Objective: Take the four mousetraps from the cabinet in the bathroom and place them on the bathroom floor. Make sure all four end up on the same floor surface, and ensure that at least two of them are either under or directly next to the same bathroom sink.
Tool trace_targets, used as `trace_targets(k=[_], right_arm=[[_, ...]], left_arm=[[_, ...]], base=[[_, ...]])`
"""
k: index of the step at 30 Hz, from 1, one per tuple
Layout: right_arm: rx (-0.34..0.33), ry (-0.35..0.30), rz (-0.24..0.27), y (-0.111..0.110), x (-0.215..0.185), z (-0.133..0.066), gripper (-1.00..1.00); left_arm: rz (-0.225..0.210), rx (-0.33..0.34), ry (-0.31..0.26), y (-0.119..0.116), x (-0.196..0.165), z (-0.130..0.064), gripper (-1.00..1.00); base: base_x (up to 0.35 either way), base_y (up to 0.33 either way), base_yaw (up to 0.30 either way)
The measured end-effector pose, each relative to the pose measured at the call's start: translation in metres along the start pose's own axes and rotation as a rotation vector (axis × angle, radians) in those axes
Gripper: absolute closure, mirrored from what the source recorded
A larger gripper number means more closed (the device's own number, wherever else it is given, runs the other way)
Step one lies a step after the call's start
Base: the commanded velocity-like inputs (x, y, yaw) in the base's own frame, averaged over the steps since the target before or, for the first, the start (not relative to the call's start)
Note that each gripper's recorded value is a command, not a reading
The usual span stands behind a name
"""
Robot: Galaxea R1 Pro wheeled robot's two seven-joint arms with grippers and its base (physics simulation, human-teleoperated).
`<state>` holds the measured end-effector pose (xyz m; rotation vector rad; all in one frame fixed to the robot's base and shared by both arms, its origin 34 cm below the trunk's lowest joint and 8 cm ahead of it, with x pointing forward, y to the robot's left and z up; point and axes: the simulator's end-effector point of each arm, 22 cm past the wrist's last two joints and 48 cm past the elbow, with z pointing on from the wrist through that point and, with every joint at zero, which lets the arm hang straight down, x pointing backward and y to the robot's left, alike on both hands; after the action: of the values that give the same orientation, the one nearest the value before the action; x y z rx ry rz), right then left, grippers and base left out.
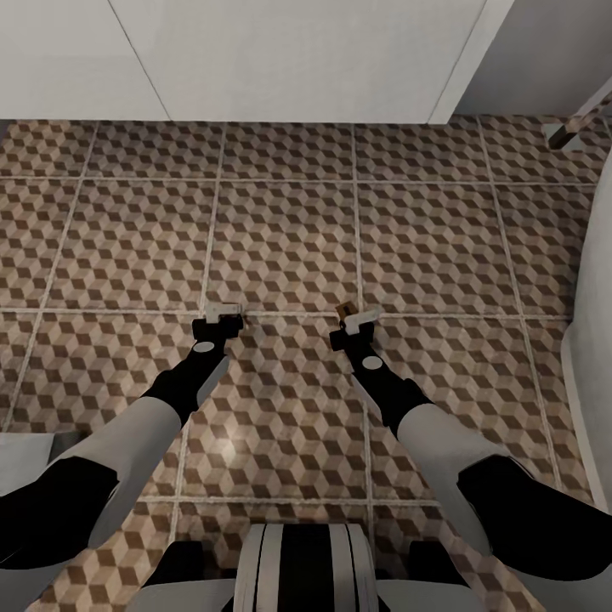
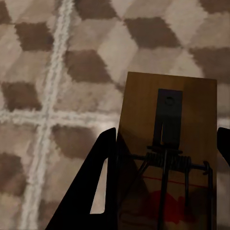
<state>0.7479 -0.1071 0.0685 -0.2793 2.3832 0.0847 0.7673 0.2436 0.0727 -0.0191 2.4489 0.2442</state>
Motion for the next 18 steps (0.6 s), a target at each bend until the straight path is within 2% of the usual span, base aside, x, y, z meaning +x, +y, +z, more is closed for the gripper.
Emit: trace_targets(k=[18], right_arm=[[-0.001, 0.02, 0.0, 0.001, 0.013, 0.002, 1.0]], left_arm=[[0.003, 0.0, 0.013, -0.001, 0.009, 0.003, 1.0]], base=[[0.0, 0.0, 0.0]])
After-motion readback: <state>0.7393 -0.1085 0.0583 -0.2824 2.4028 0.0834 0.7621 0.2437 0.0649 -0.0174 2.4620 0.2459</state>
